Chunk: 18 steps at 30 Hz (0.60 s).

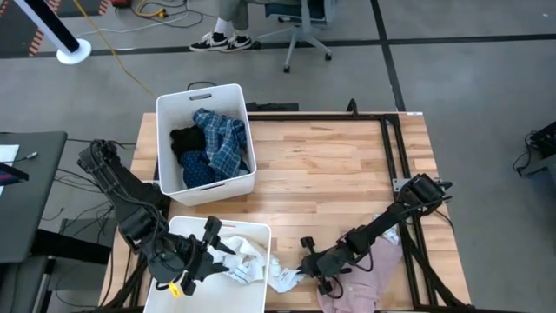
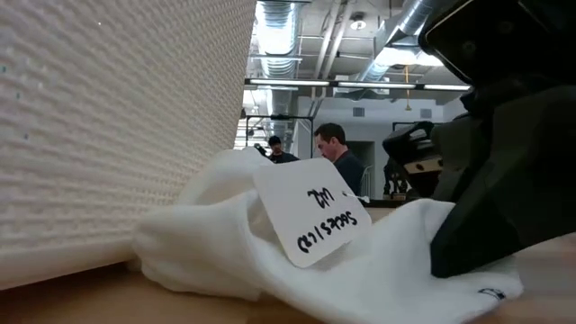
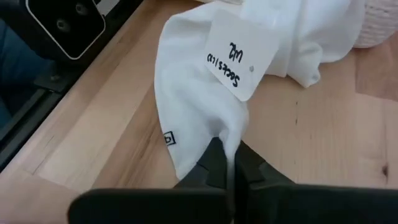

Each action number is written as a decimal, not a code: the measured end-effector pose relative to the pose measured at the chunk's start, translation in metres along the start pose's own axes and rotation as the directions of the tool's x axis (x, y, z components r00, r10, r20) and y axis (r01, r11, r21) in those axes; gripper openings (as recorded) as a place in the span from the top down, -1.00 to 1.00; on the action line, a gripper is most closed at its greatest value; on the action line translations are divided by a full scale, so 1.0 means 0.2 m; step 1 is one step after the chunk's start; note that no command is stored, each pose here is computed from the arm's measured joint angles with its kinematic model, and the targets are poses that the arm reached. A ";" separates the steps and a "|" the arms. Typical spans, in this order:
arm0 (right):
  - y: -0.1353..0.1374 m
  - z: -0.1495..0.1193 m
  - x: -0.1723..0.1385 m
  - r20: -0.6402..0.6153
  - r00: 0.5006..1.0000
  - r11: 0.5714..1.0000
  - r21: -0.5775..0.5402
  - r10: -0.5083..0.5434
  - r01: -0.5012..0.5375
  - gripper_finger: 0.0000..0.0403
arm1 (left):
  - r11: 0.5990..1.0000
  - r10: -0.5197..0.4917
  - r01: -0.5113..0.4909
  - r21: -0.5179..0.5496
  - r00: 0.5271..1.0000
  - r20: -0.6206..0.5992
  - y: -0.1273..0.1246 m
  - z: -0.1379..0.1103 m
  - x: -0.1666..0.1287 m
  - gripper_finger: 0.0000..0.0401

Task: Sort clothes
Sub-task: Put the white sock into the bottom white laundry organizer

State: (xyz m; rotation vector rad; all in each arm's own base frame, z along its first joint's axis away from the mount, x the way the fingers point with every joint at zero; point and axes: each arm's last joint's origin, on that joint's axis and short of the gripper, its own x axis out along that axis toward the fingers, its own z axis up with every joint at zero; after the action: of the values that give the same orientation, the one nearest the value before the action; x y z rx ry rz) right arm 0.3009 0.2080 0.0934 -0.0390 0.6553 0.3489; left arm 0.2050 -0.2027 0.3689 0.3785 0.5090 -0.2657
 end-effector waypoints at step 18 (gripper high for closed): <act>-0.03 0.36 -0.59 0.111 0.976 0.971 -0.130 -0.189 0.203 1.00 | 0.998 0.018 -0.018 0.055 1.000 -0.001 0.00 0.00 0.00 0.05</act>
State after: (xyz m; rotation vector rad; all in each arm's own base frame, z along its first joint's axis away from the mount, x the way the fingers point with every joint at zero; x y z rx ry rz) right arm 0.2579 0.1763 0.2215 -0.2192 0.5239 0.2040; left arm 0.2052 -0.2021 0.3688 0.4362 0.5004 -0.2626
